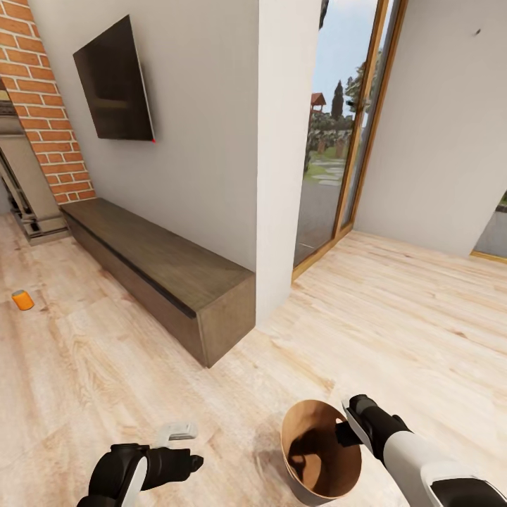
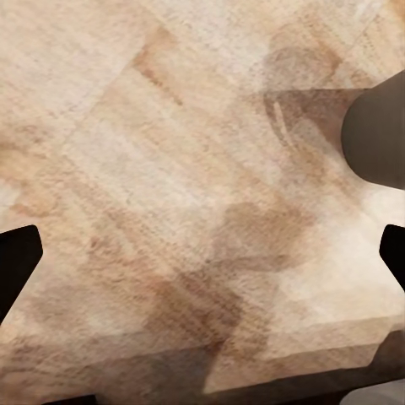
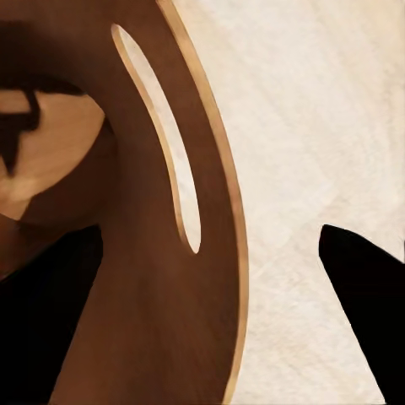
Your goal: Put the three can of soda from the living room inside the tash can in the kitchen.
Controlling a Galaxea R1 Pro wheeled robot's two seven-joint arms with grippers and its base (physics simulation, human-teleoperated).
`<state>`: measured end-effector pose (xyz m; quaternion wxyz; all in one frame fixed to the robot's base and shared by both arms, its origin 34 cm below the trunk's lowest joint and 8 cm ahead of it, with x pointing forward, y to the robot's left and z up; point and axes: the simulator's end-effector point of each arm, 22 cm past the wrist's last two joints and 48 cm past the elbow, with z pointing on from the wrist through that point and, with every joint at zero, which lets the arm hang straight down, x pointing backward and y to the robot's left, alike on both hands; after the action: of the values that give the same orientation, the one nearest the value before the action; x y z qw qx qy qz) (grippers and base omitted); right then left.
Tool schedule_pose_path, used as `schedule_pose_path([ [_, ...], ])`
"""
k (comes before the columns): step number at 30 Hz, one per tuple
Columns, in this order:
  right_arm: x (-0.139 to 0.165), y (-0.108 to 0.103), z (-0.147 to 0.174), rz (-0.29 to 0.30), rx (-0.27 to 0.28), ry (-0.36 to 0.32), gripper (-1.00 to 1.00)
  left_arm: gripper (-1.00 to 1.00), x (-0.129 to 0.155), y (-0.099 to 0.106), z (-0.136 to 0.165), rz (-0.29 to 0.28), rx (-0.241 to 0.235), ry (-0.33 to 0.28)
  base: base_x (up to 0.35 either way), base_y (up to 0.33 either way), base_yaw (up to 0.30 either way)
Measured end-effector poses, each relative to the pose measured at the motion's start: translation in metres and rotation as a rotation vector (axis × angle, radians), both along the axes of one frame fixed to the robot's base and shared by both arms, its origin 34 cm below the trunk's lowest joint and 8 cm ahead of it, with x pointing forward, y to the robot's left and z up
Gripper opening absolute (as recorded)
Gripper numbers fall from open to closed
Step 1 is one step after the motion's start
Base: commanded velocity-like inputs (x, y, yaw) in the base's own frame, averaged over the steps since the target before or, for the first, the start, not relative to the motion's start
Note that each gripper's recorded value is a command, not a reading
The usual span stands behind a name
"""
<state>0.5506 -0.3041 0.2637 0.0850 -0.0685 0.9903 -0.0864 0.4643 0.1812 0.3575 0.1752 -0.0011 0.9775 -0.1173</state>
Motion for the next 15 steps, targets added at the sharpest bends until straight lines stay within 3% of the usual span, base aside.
schedule_pose_path([
  [9,0.001,-0.007,0.002,0.029,-0.037,0.000,-1.00,1.00,0.001,-0.001,0.002,-0.001,0.000,-0.006,0.000,0.000,0.000],
  [15,0.005,0.002,0.012,-0.007,0.011,-0.024,-1.00,1.00,0.004,-0.002,0.012,-0.005,-0.001,-0.030,0.000,0.000,0.000],
])
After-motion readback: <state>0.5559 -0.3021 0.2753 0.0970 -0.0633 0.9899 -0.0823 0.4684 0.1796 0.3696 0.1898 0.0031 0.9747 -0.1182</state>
